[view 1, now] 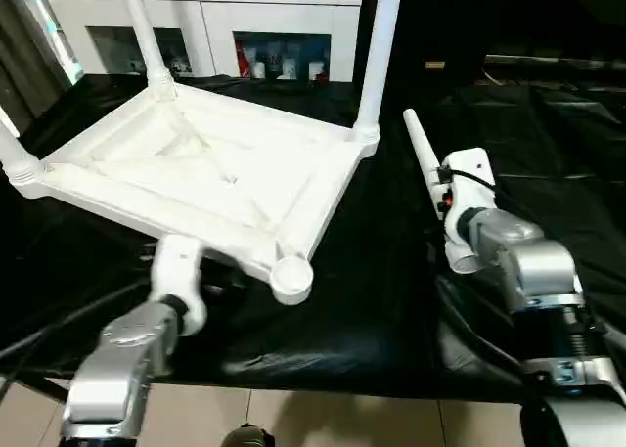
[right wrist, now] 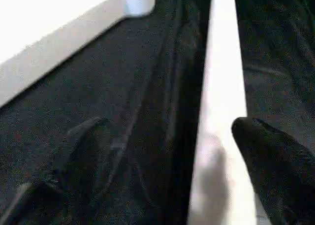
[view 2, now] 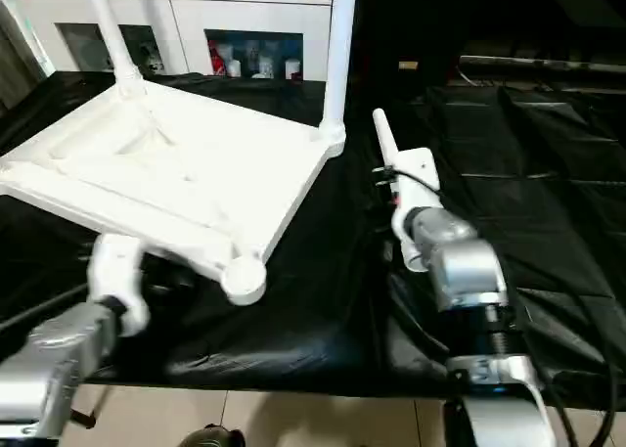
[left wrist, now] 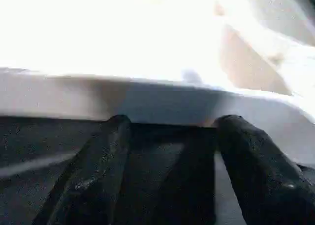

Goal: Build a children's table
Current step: Rotate table base, then pick table leg

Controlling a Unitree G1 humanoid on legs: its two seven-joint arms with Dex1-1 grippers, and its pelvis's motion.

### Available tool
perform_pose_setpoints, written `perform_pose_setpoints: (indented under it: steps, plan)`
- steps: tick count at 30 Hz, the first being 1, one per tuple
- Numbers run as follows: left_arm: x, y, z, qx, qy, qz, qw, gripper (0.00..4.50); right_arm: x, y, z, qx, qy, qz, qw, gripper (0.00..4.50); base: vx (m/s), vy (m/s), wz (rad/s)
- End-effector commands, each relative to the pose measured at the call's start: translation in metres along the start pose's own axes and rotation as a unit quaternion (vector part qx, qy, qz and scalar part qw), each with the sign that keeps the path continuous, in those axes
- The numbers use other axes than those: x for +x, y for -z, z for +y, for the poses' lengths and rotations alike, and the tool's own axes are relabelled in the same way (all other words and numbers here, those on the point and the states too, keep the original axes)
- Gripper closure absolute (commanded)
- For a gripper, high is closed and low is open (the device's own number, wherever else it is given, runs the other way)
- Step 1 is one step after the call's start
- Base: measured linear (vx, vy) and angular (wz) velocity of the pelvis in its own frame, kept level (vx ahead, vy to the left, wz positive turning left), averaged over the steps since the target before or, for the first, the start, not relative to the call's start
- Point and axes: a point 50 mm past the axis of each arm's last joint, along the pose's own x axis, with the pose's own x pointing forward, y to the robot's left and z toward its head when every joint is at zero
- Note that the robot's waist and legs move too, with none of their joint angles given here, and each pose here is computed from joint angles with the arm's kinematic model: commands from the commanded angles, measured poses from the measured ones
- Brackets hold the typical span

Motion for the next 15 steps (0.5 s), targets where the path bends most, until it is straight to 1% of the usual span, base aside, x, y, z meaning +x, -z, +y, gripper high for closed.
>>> perform_pose_setpoints:
  steps: [1, 2, 3, 4, 5, 8, 9, 11, 15]
  plan:
    - [-0.005, -0.013, -0.006, 0.025, 0.048, -0.034, 0.998, 1.3, 0.0, -0.006, -0.006, 0.021, 0.003, 0.011, 1.0, 0.1, 0.0, 0.0, 0.0]
    - [-0.006, -0.014, -0.007, 0.026, 0.054, -0.036, 0.998, 1.3, 0.0, -0.005, -0.006, 0.024, 0.003, 0.015, 1.0, 0.1, 0.0, 0.0, 0.0]
    - [-0.009, -0.017, -0.01, 0.021, 0.083, -0.043, 0.995, 1.3, 0.002, -0.003, -0.008, 0.031, 0.008, 0.025, 0.999, 0.1, 0.0, 0.0, 0.0]
    - [-0.015, -0.023, -0.015, 0.01, 0.122, -0.057, 0.991, 1.3, 0.005, 0.0, -0.012, 0.042, 0.019, 0.038, 0.998, 0.1, 0.0, 0.0, 0.0]
    - [-0.02, -0.027, -0.018, 0.002, 0.152, -0.064, 0.986, 1.3, 0.008, 0.001, -0.014, 0.049, 0.025, 0.042, 0.998, 0.1, 0.0, 0.0, 0.0]
    - [-0.03, -0.032, -0.023, 0.001, 0.209, -0.069, 0.976, 1.3, 0.013, 0.003, -0.018, 0.058, 0.032, 0.059, 0.996, 0.1, 0.0, 0.0, 0.0]
    - [-0.03, -0.032, -0.023, 0.001, 0.209, -0.069, 0.976, 1.3, 0.013, 0.003, -0.018, 0.058, 0.032, 0.059, 0.996, 0.1, 0.0, 0.0, 0.0]
    - [-0.035, -0.032, -0.027, 0.013, 0.247, -0.058, 0.967, 1.3, 0.02, 0.002, -0.021, 0.048, 0.043, 0.075, 0.995, 0.1, 0.0, 0.0, 0.0]
    - [-0.037, -0.034, -0.03, 0.025, 0.272, -0.048, 0.961, 1.3, 0.027, 0.001, -0.019, 0.056, 0.018, 0.107, 0.993, 0.1, 0.0, 0.0, 0.0]
